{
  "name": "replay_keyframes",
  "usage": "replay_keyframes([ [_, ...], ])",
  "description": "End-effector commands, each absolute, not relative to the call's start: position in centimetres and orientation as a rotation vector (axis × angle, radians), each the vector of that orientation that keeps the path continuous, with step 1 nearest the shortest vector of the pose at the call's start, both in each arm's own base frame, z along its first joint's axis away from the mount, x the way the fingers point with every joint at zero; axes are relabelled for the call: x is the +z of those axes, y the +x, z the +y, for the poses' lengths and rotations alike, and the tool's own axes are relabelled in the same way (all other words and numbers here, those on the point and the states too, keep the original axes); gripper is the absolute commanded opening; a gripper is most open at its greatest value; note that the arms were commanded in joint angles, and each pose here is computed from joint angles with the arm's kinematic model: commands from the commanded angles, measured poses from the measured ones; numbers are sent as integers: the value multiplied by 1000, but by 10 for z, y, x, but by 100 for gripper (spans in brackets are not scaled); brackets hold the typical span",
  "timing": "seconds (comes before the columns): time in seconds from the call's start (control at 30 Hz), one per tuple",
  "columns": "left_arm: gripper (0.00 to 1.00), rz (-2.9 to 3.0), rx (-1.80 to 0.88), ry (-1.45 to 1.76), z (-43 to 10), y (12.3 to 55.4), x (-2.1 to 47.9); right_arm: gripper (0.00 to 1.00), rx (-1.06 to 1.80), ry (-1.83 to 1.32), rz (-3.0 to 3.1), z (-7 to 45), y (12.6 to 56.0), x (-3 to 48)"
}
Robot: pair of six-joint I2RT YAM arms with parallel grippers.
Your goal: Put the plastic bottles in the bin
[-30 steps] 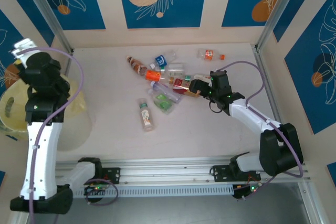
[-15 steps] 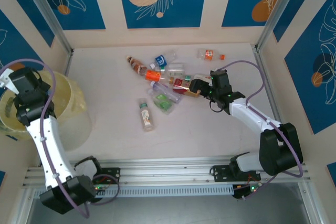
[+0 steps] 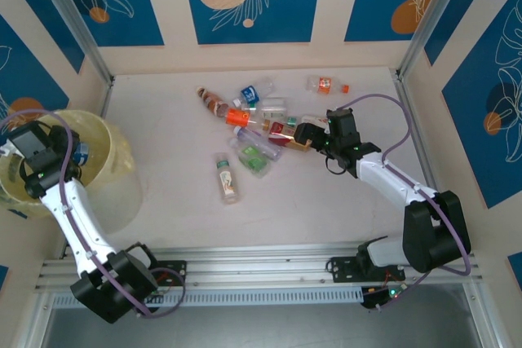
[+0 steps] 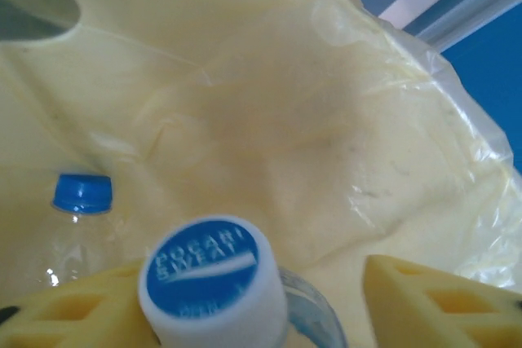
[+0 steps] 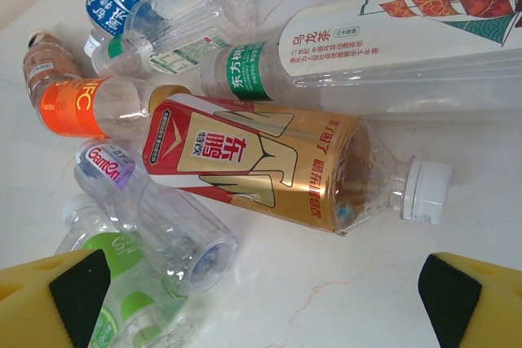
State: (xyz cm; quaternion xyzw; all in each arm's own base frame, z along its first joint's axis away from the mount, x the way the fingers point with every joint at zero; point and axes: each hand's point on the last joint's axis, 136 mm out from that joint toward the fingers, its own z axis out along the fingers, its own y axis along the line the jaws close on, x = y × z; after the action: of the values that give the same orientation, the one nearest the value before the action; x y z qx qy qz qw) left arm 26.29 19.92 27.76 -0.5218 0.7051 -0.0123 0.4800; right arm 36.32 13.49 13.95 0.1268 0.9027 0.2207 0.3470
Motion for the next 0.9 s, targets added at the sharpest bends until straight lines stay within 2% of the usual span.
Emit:
replay_keyframes([
  [0.0,76,1695,-33,-1228,197,262,294,99,588,318,2341,137,364,145],
  [0.07,83,1688,-13,-1214,198,259,301,99,591,319,2341,137,364,145],
  [0.33,100,1661,4,-1143,193,256,332,99,593,324,2341,137,364,145],
  [0.67,100,1659,-38,-1040,173,256,365,99,601,331,2343,138,365,143],
  [0.87,100,1722,-16,-869,140,273,396,99,632,313,2313,141,364,146],
])
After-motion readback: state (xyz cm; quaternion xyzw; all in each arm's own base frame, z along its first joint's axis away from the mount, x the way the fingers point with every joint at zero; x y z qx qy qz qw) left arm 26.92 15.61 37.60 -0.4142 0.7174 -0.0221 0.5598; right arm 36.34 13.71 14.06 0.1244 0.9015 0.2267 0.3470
